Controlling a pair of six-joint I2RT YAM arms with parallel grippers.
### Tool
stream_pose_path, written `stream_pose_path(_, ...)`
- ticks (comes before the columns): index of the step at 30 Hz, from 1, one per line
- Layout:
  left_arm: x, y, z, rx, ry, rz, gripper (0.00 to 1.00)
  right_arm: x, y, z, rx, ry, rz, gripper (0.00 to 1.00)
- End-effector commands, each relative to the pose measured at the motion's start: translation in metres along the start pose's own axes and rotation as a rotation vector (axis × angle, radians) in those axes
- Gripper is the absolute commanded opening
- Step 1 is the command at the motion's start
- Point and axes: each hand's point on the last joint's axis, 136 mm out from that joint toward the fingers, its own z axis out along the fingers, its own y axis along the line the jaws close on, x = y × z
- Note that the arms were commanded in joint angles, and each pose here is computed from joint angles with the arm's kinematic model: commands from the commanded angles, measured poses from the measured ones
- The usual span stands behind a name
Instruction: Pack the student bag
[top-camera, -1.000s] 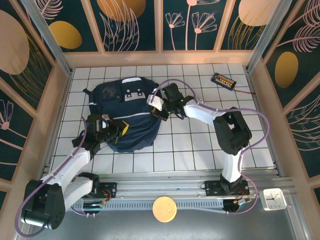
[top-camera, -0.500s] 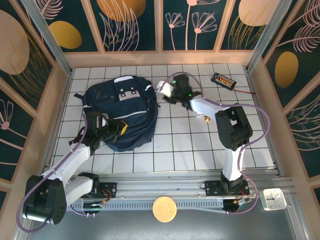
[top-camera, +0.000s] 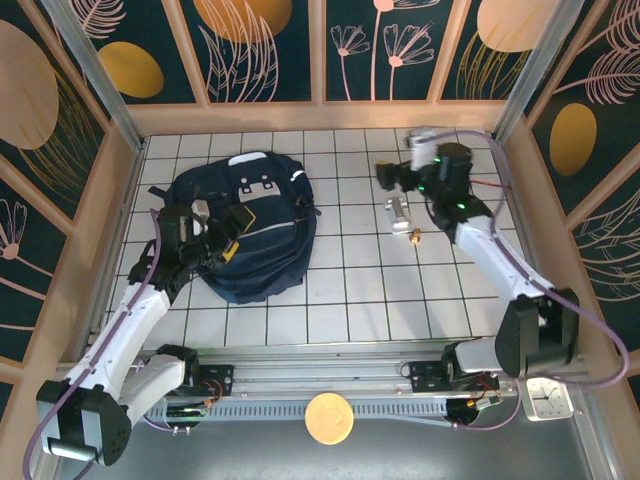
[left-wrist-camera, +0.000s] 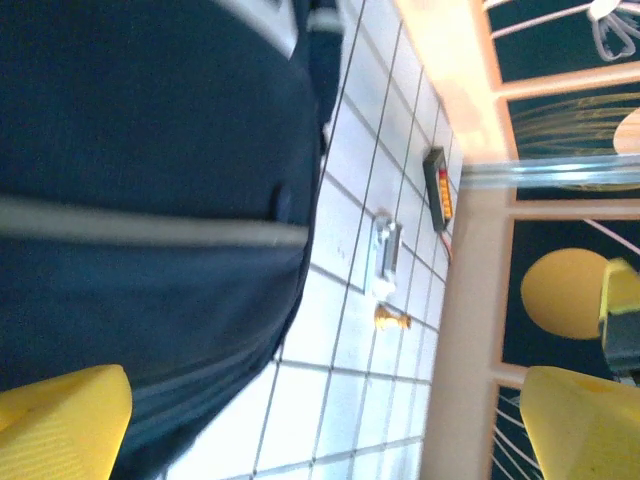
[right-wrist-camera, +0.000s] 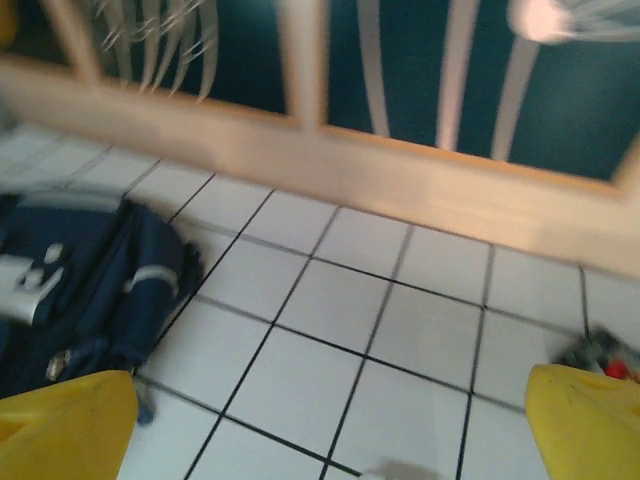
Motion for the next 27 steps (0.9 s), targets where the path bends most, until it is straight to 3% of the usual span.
stream_pose_path(1,-0.041,-0.011,-0.008,-0.048,-0.19,0.193,0.99,0.016,-0.065,-0.022,0.133,-0.069,0.319,0.99)
stream_pose_path(7,-0.113,0.008,-0.032,-0.316,-0.57,0.447,0.99,0.082,-0.116,-0.024,0.274,-0.027,0.306,0.99)
stream_pose_path(11,-0.127,0.035,-0.05,-0.432,-0.757,0.637,0.99,0.129,-0.125,-0.019,0.334,0.006,0.308,0.99)
stream_pose_path(15,-0.135,0.078,-0.083,-0.465,-0.979,0.528,0.99,0.149,-0.119,-0.028,0.343,-0.073,0.266,0.99)
stream_pose_path(19,-0.134,0.109,-0.074,-0.524,-0.962,0.578,0.99,0.147,-0.112,-0.045,0.344,-0.176,0.209,0.99)
stream_pose_path(23,-0.131,0.124,-0.079,-0.505,-1.071,0.624,0.99,0.154,-0.106,-0.056,0.351,-0.234,0.186,0.99)
stream_pose_path(27,-0.139,0.129,-0.062,-0.524,-1.039,0.689,0.99,0.155,-0.09,-0.075,0.379,-0.354,0.112,0.99)
